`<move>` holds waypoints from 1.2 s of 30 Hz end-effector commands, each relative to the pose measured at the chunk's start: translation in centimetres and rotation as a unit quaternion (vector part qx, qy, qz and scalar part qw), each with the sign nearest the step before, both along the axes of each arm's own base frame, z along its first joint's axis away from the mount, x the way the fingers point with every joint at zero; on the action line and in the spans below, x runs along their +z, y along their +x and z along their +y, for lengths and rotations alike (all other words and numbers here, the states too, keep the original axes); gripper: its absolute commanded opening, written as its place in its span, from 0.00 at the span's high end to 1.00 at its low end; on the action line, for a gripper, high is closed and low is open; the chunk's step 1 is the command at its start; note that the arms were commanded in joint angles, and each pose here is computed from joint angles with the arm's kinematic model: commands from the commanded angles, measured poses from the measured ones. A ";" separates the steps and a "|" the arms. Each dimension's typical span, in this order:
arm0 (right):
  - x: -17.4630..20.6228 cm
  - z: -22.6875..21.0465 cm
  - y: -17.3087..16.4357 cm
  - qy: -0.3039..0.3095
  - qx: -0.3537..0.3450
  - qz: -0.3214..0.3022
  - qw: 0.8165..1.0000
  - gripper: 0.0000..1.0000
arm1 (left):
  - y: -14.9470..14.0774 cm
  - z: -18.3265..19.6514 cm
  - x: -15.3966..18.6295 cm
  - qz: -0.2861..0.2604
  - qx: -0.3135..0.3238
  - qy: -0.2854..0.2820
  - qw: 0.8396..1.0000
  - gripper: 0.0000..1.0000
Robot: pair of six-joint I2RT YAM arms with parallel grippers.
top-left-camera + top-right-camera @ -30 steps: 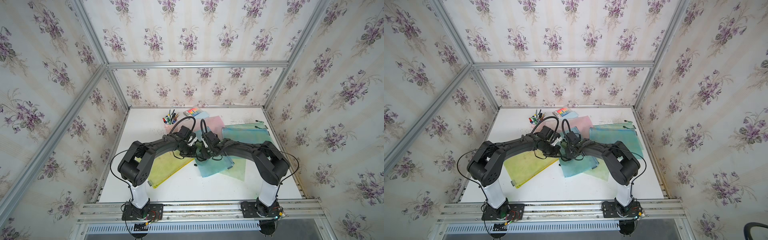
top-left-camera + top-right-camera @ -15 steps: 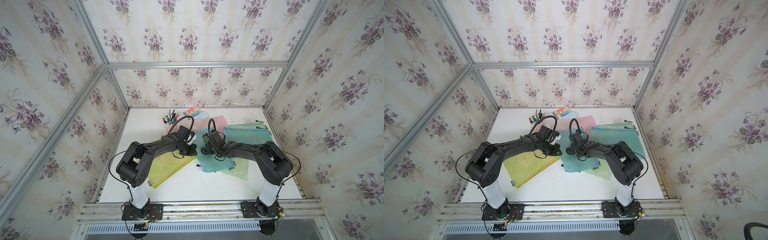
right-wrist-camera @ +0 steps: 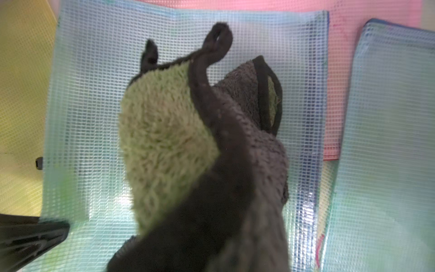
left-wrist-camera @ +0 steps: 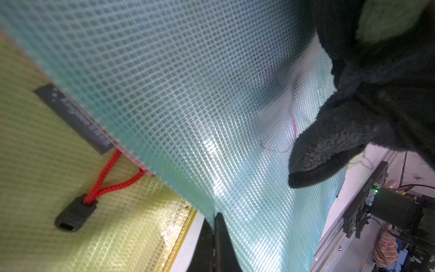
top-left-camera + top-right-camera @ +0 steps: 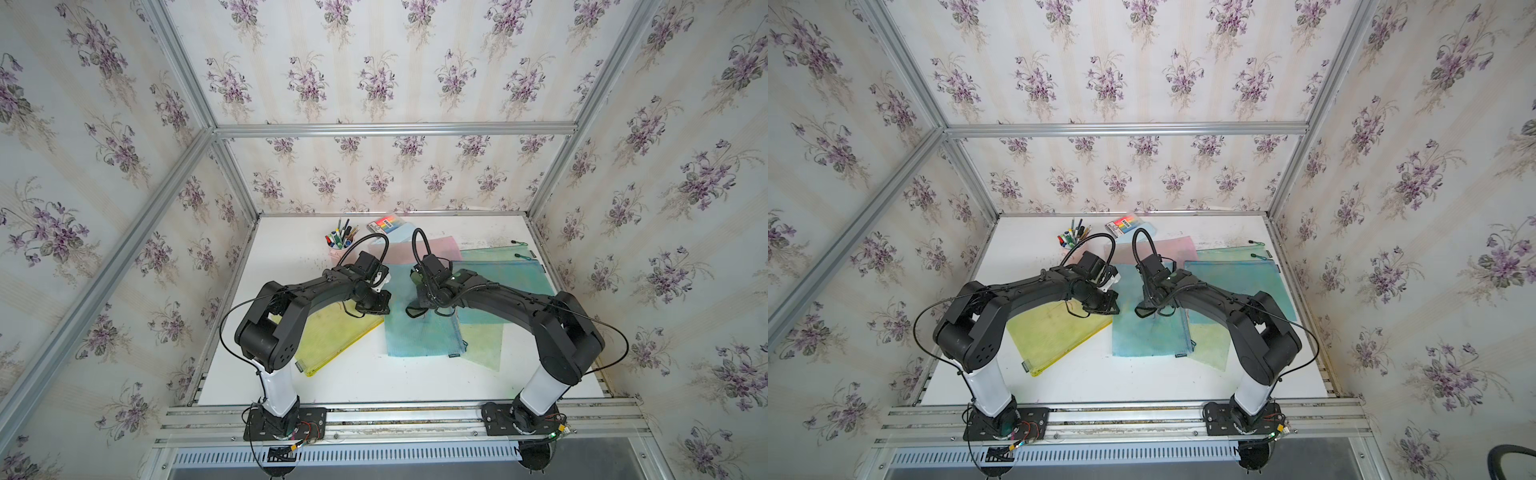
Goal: Wipe the document bag
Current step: Wipe the dirt from the document bag.
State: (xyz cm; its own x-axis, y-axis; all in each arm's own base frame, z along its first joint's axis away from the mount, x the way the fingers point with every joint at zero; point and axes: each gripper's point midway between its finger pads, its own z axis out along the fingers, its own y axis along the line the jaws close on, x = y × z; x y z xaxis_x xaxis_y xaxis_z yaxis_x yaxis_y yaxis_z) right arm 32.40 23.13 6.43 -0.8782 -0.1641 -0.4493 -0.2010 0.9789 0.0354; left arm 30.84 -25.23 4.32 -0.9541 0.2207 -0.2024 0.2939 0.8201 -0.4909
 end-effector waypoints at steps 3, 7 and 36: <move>-5.5 0.6 -2.9 -0.035 0.036 0.060 0.997 0.92 | 0.3 0.1 -0.1 -0.004 -0.005 0.008 1.000 1.00; -7.8 -2.8 -5.2 -0.087 0.011 0.084 0.993 0.93 | 0.6 0.4 -0.1 -0.011 -0.003 0.018 1.000 1.00; -7.0 -6.9 -8.0 -0.119 -0.016 0.101 0.988 0.92 | 0.3 0.9 -1.1 -0.017 -0.011 0.026 0.999 1.00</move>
State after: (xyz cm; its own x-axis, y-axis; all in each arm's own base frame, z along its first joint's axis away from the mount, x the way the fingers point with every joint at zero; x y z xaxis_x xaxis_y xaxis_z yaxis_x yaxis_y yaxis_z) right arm 28.35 22.83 1.34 -0.8998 -0.1843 -0.3954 -0.2272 0.9717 0.0640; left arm 31.03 -24.89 3.36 -0.9441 0.2471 -0.2183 0.3232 0.8243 -0.4649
